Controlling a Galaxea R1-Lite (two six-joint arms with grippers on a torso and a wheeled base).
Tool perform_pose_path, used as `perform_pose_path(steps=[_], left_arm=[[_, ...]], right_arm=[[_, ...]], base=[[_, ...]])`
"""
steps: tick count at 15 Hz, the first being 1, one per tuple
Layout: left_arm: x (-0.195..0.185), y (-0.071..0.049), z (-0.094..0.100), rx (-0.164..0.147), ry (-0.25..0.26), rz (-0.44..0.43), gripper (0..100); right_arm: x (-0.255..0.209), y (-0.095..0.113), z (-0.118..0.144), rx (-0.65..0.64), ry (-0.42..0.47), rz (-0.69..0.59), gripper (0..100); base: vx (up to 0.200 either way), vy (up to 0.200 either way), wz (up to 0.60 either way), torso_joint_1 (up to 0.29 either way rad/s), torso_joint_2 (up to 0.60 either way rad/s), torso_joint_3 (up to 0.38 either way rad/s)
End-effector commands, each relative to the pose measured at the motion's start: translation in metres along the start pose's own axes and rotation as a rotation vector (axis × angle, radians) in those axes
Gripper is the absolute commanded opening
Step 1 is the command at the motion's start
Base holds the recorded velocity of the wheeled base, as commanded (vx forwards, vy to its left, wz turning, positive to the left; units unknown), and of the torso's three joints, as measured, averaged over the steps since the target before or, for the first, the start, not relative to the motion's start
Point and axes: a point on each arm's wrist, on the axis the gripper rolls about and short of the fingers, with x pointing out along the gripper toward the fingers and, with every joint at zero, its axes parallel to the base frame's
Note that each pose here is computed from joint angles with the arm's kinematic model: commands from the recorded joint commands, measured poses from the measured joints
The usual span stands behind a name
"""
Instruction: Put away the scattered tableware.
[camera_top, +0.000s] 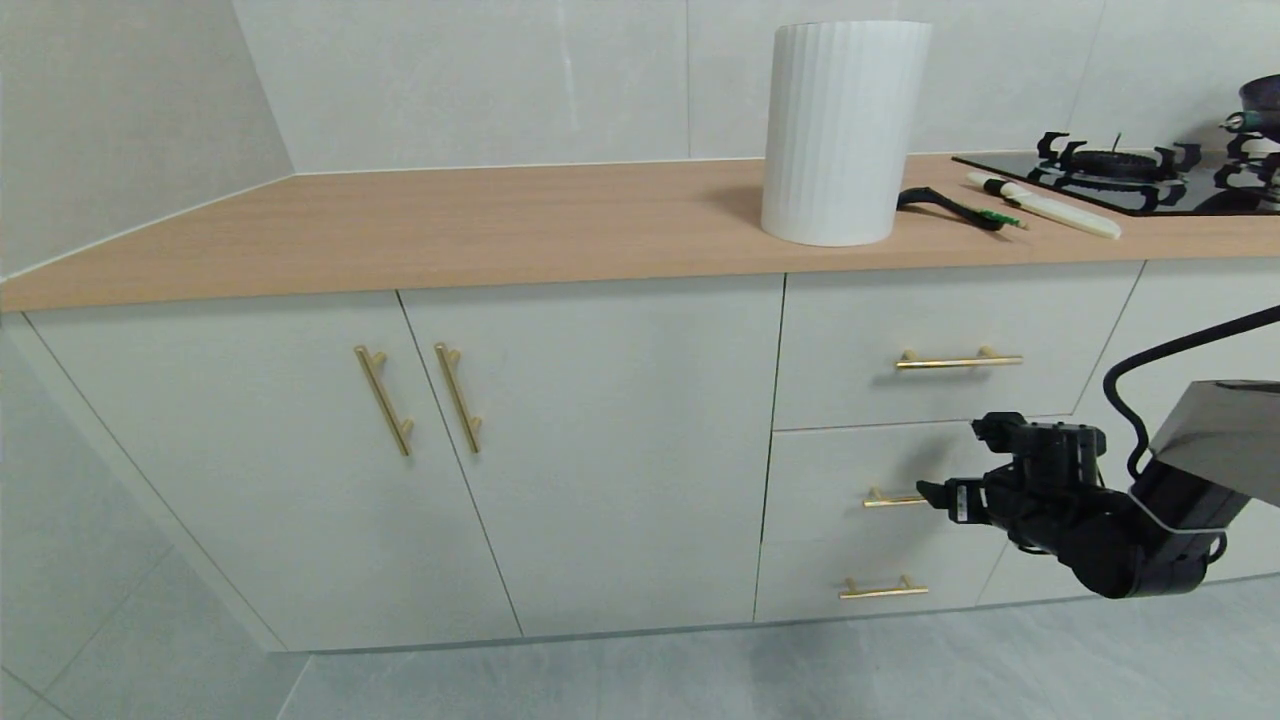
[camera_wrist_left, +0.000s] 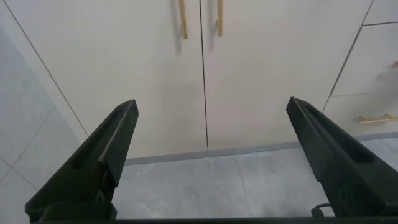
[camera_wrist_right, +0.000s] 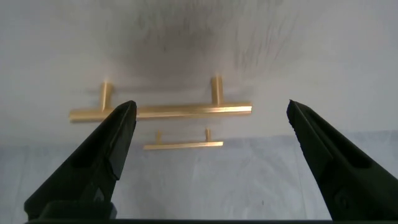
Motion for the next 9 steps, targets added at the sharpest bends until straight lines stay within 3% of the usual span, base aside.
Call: perform_pose_path(steps=[1, 9], left_arm=[[0.000, 0.000, 0.000, 0.000, 0.001, 0.000, 100], [0.000, 0.000, 0.000, 0.000, 0.001, 0.000, 100]], right_arm=[[0.009, 0.002, -0.010, -0.001, 0.021, -0.010, 100], [0.035, 0.006, -0.015, 0.001, -0.001, -0.067, 100]], base=[[0.000, 0.000, 0.00, 0.000, 0.00, 0.000], [0.000, 0.000, 0.00, 0.000, 0.00, 0.000]])
